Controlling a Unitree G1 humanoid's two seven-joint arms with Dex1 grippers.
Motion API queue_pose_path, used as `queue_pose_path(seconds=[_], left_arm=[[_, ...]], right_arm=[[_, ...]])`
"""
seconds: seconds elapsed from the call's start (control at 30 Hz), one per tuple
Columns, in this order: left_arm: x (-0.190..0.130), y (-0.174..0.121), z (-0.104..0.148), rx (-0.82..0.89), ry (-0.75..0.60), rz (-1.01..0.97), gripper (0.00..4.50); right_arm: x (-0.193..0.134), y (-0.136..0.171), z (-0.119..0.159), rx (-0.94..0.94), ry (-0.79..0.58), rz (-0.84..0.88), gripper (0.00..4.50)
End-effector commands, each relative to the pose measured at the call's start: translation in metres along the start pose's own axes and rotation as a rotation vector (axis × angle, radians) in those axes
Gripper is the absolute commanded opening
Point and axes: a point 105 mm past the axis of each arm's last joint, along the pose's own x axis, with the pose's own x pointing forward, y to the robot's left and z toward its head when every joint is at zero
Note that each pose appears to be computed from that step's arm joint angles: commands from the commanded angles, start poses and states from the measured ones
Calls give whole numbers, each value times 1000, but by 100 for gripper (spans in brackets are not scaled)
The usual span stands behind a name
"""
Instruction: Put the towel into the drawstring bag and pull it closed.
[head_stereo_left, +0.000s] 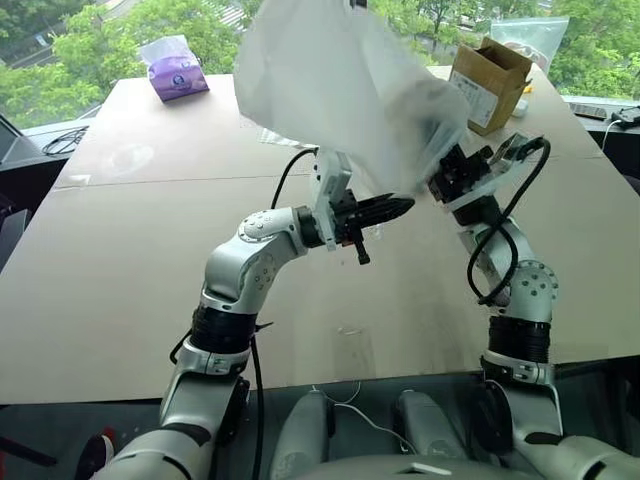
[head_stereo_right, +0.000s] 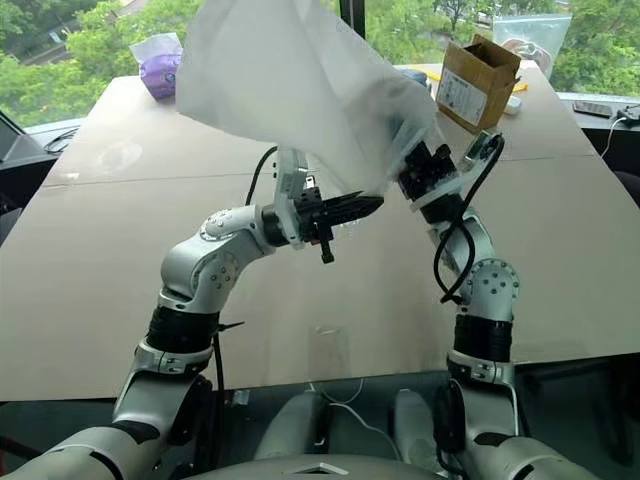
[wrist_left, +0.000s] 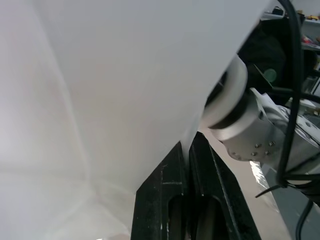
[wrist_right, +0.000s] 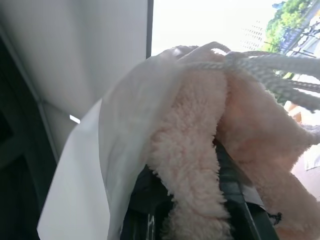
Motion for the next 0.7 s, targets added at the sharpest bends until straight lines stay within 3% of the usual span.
queue_pose_path(seconds=[0.03,0.1,0.27,0.3,0.53,0.7], left_arm=[[3,-13,1,5,-2,-43,0],[4,-13,2,1,-8,-42,0],[6,-3,9,-39,-59,11,0],[6,-1,9,-55,-69,19,0],[-8,27,-26,-260,-48,192,0],[-10,25,-39,-296,-32,203,0]], right_arm=[[11,12,1,139,-54,-35,2],[12,11,-7,164,-38,-64,2],[0,-6,-23,-24,49,-184,2],[-4,-9,-23,-15,49,-194,101],[-40,-47,-28,-217,181,-377,414],[-63,-65,-29,-283,244,-463,414]])
